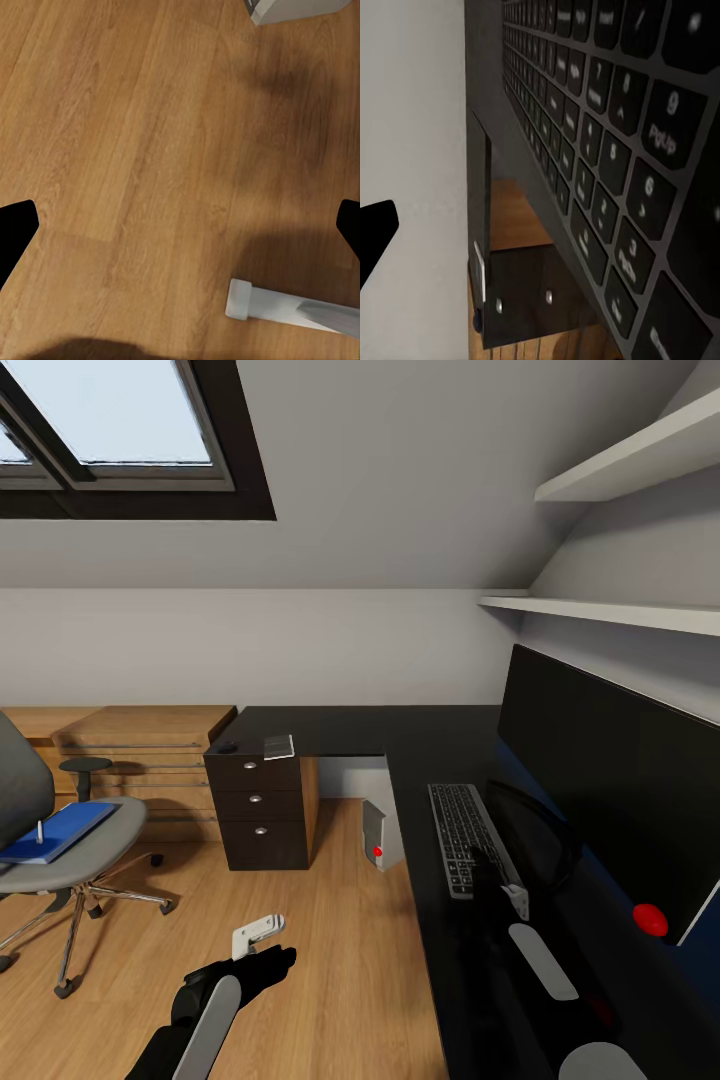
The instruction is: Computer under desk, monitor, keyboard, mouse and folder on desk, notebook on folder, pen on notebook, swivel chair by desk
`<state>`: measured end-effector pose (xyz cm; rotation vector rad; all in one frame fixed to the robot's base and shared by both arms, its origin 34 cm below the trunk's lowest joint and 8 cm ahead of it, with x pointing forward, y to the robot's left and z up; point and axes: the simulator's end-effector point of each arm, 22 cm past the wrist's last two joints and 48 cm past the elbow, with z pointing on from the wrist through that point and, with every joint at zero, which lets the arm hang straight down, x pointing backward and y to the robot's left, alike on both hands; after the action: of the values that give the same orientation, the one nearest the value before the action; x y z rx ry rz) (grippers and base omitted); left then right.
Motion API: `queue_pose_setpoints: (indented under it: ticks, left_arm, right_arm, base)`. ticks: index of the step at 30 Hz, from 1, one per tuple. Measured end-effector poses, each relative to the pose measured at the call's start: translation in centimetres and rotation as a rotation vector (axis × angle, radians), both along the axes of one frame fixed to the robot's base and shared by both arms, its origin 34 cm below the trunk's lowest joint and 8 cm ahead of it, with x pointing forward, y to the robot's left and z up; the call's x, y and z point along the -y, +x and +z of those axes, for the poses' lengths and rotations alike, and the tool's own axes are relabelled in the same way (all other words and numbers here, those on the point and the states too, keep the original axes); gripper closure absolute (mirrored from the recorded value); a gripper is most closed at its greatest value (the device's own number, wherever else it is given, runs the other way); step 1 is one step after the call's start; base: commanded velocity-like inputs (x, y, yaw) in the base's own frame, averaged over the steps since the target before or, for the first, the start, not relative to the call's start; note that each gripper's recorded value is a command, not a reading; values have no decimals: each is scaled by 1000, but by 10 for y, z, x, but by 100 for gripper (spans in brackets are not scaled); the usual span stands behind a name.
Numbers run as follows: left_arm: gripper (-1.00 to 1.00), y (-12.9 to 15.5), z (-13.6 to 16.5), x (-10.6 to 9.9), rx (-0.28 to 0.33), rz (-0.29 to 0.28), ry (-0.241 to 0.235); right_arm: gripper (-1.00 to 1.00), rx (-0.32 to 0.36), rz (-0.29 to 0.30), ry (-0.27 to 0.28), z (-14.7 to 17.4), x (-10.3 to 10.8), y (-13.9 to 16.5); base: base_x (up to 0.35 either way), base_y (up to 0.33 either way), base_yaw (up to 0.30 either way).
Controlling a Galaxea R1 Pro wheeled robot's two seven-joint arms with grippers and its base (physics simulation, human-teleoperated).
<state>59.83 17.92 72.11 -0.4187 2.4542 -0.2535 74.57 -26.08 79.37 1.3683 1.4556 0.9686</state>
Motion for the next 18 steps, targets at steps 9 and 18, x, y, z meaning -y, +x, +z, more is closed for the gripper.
queue_pose_setpoints:
  ticks: [9, 18]
  left_arm:
    - [-100, 0, 0, 0, 0, 0, 1]
    - [-100, 0, 0, 0, 0, -1, 1]
  right_arm:
    - [-100, 0, 0, 0, 0, 0, 0]
    - [-100, 0, 0, 0, 0, 0, 0]
  base:
    - [0, 0, 0]
    - [45, 0, 0]
